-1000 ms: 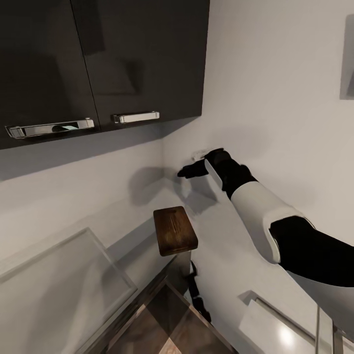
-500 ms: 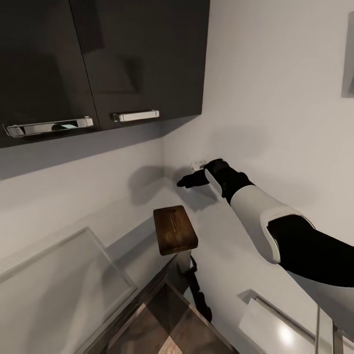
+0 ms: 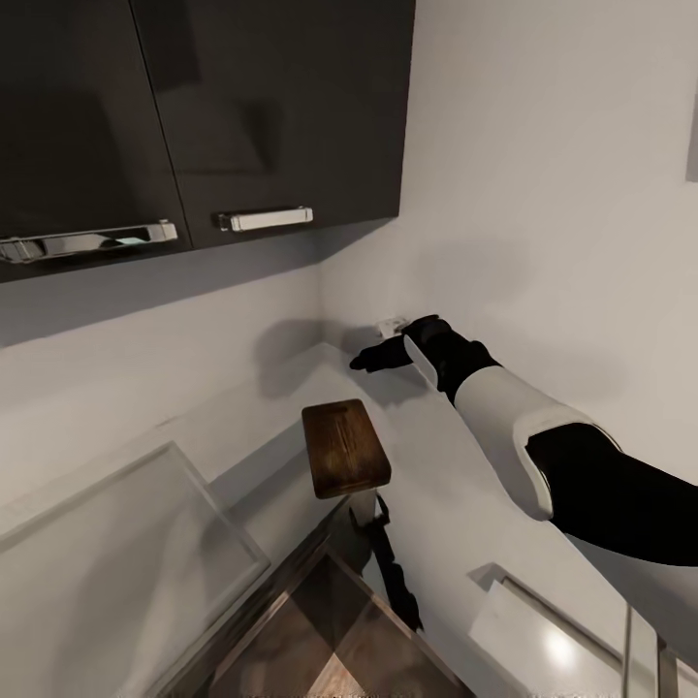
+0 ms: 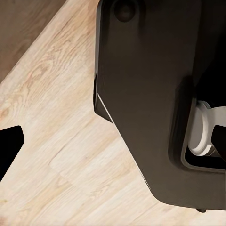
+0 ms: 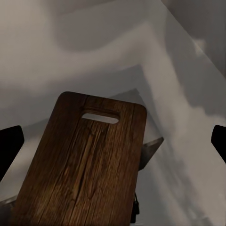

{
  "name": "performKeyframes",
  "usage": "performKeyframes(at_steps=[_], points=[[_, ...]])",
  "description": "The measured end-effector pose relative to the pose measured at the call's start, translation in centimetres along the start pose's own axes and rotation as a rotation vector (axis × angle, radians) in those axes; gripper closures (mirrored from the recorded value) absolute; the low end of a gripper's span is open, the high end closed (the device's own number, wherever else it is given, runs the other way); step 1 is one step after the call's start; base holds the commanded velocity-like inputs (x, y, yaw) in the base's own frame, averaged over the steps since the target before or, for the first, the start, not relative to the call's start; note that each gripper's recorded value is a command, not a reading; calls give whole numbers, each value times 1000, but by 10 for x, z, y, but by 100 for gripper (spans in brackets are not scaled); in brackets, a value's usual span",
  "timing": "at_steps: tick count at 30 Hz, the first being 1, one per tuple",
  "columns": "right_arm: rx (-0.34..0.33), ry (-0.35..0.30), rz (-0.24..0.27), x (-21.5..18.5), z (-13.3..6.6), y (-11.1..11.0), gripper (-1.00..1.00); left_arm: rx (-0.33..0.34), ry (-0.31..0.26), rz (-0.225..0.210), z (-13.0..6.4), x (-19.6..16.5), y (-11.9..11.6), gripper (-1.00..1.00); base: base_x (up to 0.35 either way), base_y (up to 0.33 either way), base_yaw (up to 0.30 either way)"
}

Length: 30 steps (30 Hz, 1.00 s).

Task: In the kitchen, take the Vidalia onion out of the sink, dice it on the chopping board with the paring knife, put the diced onion into the bowl on the countertop, then place both the paring knife and the chopping board into the sink.

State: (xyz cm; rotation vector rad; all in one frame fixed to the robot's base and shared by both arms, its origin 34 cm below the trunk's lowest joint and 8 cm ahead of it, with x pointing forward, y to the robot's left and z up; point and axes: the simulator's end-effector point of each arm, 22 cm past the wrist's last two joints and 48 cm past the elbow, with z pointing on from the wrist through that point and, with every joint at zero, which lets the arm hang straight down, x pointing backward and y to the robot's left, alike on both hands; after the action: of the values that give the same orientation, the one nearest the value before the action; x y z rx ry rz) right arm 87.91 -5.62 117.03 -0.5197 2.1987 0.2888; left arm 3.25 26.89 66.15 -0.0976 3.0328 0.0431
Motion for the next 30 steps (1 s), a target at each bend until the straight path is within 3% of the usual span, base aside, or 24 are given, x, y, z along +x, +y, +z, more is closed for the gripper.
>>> performKeyframes(at_steps=[30], points=[[-14, 43, 17, 25, 28, -4, -100, -3, 50, 0, -6, 17, 1, -100, 0, 0, 0]])
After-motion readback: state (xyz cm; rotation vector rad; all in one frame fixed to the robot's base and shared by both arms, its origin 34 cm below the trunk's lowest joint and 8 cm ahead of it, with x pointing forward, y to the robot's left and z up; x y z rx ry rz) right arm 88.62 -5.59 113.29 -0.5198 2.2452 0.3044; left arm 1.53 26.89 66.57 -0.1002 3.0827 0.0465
